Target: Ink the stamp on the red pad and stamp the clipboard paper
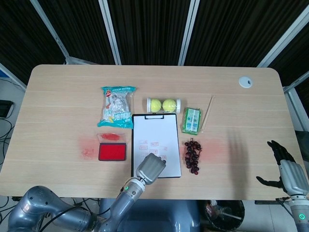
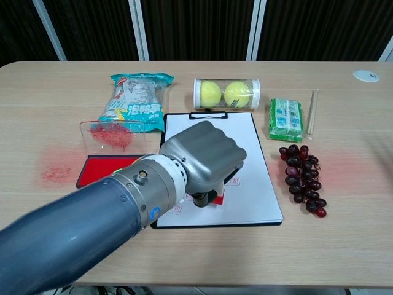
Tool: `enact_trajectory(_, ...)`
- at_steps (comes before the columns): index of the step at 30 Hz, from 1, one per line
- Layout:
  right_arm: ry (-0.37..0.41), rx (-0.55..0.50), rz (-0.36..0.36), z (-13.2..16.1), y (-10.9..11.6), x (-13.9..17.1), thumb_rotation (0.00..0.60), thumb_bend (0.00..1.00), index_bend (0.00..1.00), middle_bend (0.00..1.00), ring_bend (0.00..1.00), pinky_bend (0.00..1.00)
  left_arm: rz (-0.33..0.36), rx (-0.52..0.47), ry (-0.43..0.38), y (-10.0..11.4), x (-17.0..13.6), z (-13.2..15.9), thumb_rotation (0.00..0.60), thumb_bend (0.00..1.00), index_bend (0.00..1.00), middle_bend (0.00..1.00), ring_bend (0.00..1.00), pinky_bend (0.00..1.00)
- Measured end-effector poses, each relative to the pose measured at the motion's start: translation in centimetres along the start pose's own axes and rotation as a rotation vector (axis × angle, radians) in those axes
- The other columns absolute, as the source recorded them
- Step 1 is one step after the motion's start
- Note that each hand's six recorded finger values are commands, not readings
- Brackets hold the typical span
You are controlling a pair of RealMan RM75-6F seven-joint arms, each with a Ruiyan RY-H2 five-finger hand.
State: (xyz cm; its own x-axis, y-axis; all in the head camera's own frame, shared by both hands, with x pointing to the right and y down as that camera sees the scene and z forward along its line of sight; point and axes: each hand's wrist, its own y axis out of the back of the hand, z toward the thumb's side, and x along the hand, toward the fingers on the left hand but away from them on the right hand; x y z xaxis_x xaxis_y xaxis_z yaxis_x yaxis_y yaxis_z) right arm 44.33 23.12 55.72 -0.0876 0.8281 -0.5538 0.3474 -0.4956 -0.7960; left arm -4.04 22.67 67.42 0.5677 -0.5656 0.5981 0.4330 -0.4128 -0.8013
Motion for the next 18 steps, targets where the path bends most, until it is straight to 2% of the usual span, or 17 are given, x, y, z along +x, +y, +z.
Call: enact_trajectory(18,-0.002,-0.002,0.001,-0.05,0.0,-0.05,0.6,0.17,0.0,0.0,0.0,0.13,0.001,0.023,0.007,-0.34,0.42,0.17,0.6,0.43,0.69,0.73,0.94,1.0)
